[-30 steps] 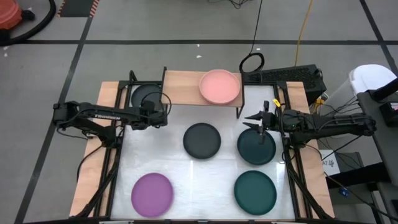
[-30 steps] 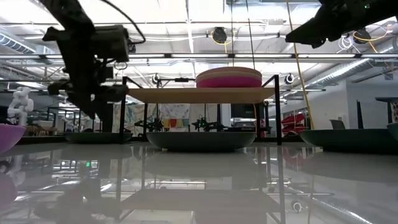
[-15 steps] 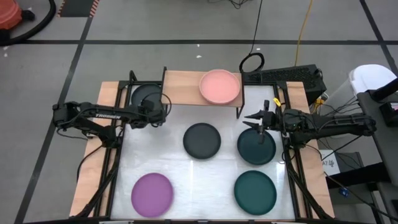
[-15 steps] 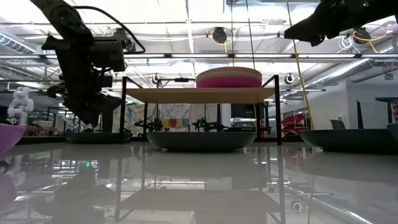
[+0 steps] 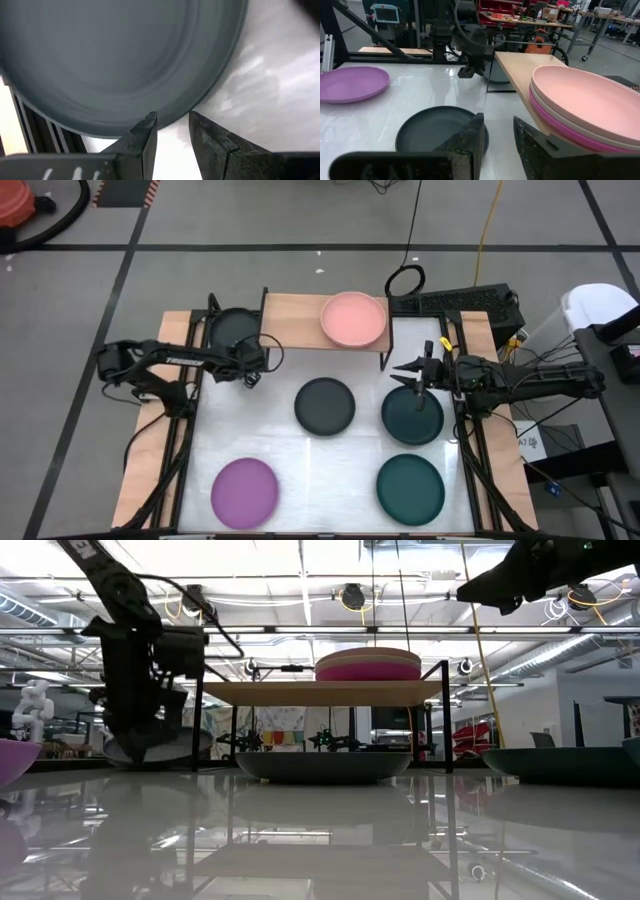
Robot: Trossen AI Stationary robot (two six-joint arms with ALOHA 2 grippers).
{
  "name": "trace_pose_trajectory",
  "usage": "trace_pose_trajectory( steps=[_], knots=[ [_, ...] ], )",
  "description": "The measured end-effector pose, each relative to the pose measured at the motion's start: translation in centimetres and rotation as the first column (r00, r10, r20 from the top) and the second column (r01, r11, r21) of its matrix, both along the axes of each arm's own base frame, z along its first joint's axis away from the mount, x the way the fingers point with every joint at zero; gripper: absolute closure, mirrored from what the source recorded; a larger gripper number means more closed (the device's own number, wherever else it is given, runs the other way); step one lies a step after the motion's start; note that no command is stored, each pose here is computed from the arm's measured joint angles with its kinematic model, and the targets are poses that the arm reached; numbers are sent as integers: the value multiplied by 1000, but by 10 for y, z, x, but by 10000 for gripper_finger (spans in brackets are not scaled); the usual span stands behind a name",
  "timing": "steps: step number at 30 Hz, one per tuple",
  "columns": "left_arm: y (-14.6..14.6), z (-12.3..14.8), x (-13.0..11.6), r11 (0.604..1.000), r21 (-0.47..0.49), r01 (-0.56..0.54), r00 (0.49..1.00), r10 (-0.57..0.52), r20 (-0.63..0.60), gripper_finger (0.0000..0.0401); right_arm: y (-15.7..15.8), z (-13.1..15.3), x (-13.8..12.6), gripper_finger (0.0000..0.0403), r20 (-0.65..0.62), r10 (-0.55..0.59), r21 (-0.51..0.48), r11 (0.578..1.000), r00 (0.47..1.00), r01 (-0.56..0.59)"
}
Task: Place and stack plates onto a shelf
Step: Stack the top black plate on top of the light orange plate on the shelf
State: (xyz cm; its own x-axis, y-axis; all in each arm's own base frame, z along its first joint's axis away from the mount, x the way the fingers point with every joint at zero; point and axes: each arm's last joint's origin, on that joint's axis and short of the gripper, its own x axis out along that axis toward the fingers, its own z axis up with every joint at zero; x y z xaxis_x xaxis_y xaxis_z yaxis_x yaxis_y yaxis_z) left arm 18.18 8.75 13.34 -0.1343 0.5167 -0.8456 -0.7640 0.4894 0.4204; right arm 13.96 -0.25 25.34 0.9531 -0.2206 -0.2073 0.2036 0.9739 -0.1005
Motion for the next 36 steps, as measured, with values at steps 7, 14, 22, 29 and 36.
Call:
trace_pose_trajectory(
  steps=[7, 14, 22, 29, 36],
  knots=[
    [6, -13, 3, 1000, 3, 9, 998, -9, -54, 281, 0, -1, 0, 312, -6, 0, 1, 1000, 1000, 0],
    [1, -13, 6, 998, -12, 54, 997, -55, -59, 281, 0, -1, 0, 312, -14, 0, 1, 1000, 1000, 0],
    [0, -13, 6, 1000, -16, 14, 1000, -14, -27, 362, 0, -2, 0, 312, -19, -2, 9, 1000, 1000, 2],
    [-6, 0, 11, 997, 68, -22, 999, 24, -36, 389, 0, -3, -1, 312, -26, -4, 19, 1000, 1000, 4],
    [-13, 54, 25, 973, 224, -54, 997, 67, -49, 390, 0, -3, -1, 312, -24, -4, 19, 1000, 1000, 4]
  ],
)
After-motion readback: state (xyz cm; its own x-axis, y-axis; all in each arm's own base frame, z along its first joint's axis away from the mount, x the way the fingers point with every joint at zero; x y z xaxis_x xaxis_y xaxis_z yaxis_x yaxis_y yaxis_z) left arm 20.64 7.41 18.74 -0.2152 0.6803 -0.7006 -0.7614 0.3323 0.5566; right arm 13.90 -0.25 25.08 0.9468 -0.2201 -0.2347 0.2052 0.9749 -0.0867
